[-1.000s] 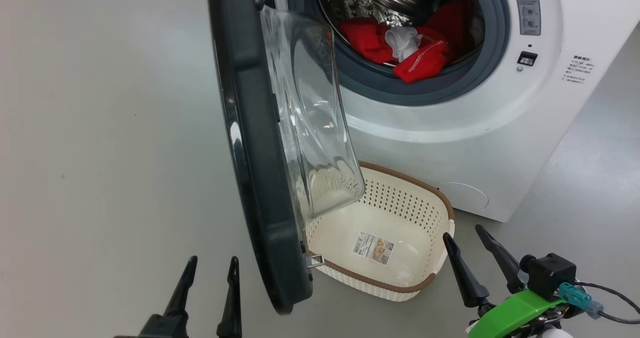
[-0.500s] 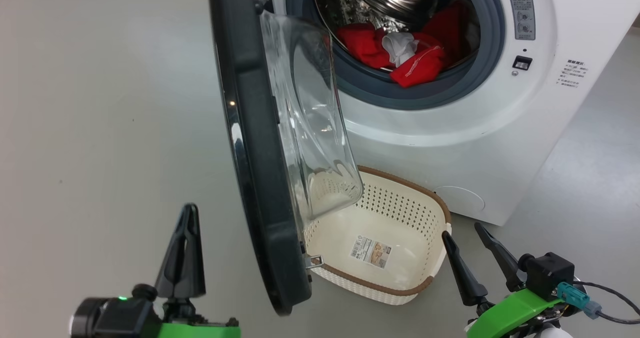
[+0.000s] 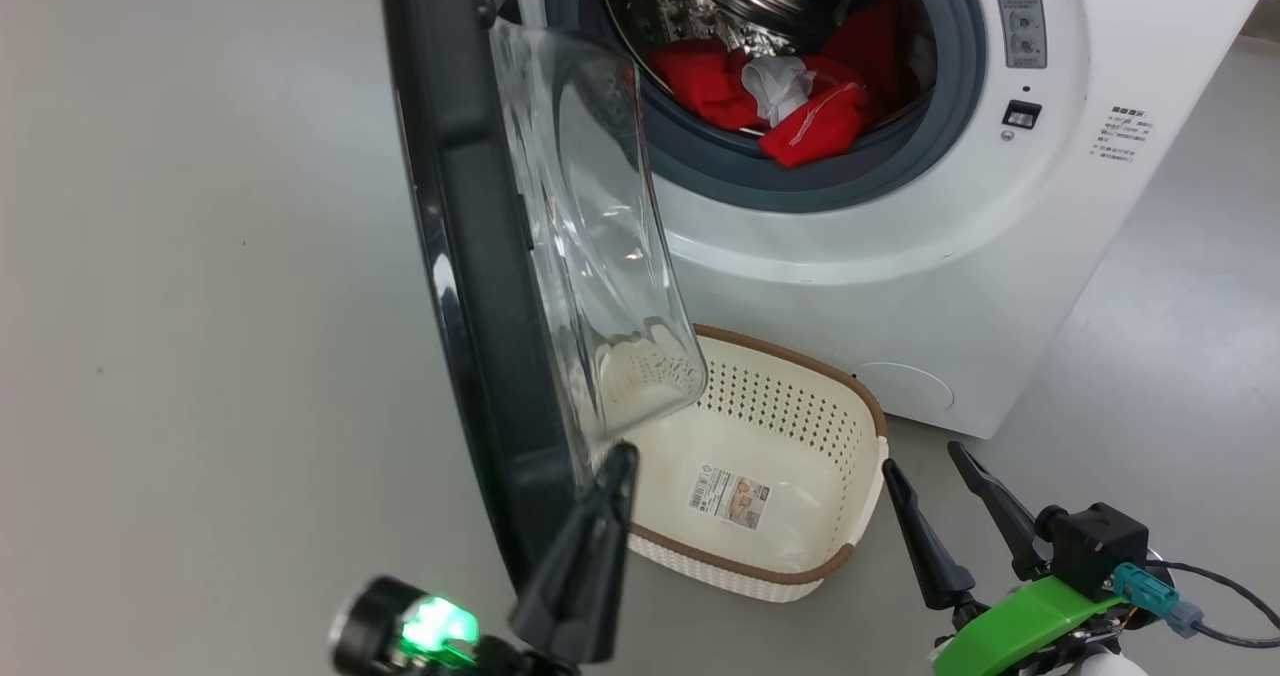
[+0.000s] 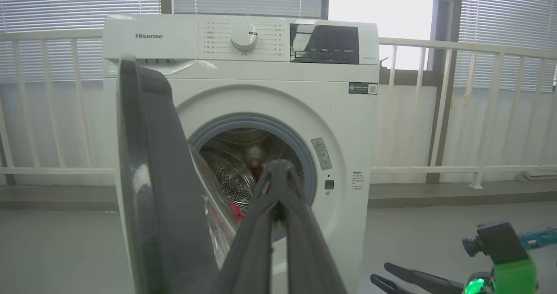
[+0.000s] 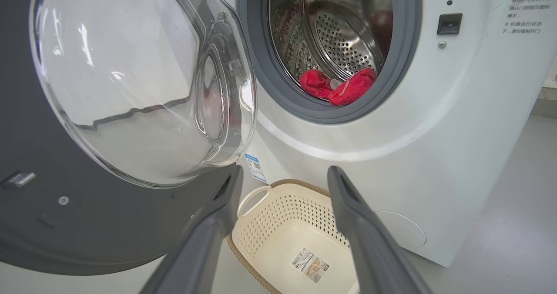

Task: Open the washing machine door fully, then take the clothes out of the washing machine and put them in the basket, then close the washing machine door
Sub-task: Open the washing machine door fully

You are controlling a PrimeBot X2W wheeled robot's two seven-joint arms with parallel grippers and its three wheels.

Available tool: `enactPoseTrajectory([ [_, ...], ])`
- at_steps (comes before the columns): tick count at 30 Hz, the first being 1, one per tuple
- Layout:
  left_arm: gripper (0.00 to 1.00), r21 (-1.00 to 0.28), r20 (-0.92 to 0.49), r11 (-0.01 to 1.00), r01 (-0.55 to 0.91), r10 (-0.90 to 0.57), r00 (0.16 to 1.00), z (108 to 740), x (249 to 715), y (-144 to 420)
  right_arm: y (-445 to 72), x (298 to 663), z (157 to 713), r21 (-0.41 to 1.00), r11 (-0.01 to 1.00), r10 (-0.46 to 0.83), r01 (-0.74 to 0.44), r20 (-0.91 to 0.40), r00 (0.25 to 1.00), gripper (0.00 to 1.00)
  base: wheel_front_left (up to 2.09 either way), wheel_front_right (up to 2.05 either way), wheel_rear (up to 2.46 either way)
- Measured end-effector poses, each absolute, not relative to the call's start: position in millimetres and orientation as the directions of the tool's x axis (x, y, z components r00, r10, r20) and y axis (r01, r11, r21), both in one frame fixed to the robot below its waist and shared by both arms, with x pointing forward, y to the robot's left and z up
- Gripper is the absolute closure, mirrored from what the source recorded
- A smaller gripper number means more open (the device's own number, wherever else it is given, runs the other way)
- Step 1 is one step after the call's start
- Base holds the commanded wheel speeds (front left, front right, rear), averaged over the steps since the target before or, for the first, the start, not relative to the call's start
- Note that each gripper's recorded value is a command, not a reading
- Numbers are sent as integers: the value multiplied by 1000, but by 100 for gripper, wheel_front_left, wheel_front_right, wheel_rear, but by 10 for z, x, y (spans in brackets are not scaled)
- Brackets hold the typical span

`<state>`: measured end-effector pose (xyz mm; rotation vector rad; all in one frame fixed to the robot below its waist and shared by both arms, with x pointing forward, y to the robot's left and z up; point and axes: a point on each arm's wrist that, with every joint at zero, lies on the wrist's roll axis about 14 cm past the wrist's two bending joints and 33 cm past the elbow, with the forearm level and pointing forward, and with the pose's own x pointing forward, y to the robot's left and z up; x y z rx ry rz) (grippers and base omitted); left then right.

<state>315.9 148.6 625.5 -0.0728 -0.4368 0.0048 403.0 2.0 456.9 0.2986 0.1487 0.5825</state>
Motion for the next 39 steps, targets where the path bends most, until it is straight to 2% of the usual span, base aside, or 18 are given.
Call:
enactPoseTrajectory([
  [1, 100, -141, 314, 989, 45, 2, 949, 5903, 3198, 1383, 11, 4033, 4558, 319, 795, 559, -516, -57, 827, 0, 0, 0, 0],
  [4, 100, -200, 197, 979, 38, 2, 980, 5532, 3231, 1364, 10, 4037, 4545, 321, 795, 559, -514, -59, 827, 0, 0, 0, 0],
  [9, 100, -212, 95, 977, 1, 20, 995, 5210, 3243, 1420, 4, 4038, 4538, 315, 797, 559, -515, -61, 827, 0, 0, 0, 0],
  [21, 100, -236, 58, 967, -97, 114, 992, 5110, 3276, 1701, 14, 4042, 4544, 317, 795, 561, -518, -58, 826, 0, 0, 0, 0],
  [39, 100, -162, 50, 900, -404, 417, 908, 5081, 3107, 2713, 49, 4064, 4492, 325, 787, 571, -524, -66, 818, 0, 0, 0, 0],
])
